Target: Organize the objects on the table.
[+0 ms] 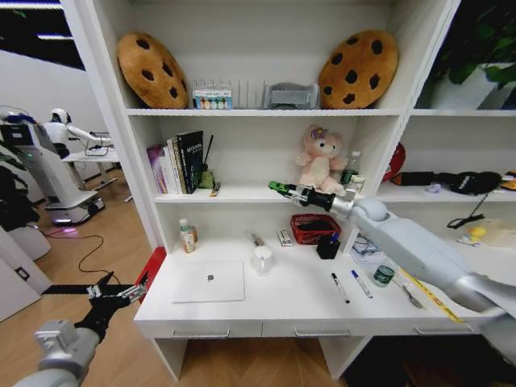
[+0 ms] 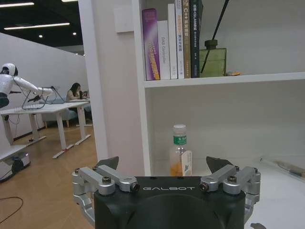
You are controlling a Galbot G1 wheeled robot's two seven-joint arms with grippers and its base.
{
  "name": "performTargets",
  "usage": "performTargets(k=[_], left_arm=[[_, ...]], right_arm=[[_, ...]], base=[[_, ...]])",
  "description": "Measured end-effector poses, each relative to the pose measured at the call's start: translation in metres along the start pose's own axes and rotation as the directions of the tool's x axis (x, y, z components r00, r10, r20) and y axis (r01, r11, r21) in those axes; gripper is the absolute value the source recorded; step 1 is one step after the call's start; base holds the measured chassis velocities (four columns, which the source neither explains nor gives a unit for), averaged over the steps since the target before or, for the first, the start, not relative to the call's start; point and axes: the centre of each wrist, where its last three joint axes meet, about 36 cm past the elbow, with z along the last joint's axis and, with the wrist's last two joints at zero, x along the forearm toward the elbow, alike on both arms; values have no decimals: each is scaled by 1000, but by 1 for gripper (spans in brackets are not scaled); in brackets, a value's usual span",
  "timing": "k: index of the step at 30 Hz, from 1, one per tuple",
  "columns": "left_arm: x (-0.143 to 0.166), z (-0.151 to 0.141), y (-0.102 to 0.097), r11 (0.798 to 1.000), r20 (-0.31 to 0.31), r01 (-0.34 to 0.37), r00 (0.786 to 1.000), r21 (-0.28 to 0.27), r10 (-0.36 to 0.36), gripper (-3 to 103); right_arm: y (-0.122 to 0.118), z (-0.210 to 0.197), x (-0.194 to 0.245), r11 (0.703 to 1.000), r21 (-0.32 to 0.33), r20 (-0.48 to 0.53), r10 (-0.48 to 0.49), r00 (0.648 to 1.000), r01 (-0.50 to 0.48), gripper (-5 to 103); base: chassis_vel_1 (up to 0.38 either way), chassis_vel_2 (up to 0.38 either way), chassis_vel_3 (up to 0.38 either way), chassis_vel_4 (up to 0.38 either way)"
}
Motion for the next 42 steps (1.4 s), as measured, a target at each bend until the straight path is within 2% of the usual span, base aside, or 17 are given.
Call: performTargets(k=[2,12,23,27,42], left_arm=[[0,0,0,1000,0,0,1000,0,0,100],[0,0,0,1000,0,0,1000,0,0,100],[0,0,0,1000,0,0,1000,0,0,100],[0,0,0,1000,0,0,1000,0,0,100],[0,0,0,1000,0,0,1000,0,0,100]], right_arm=[[-17,0,-16,1000,2,-28,23,999,-23,36],[-45,8,-34,998,7,-103,57,993,-57,36],[-35,12,-64,1000,-2,-107,25,994,-25,36],[-24,16,-90,1000,-9,-106,15,994,-16,36],[-25,21,-57,999,3,-122,43,992,-43,36]], base=[[0,0,0,0],[0,0,0,0],[0,0,0,0],[0,0,0,0],[0,0,0,0]])
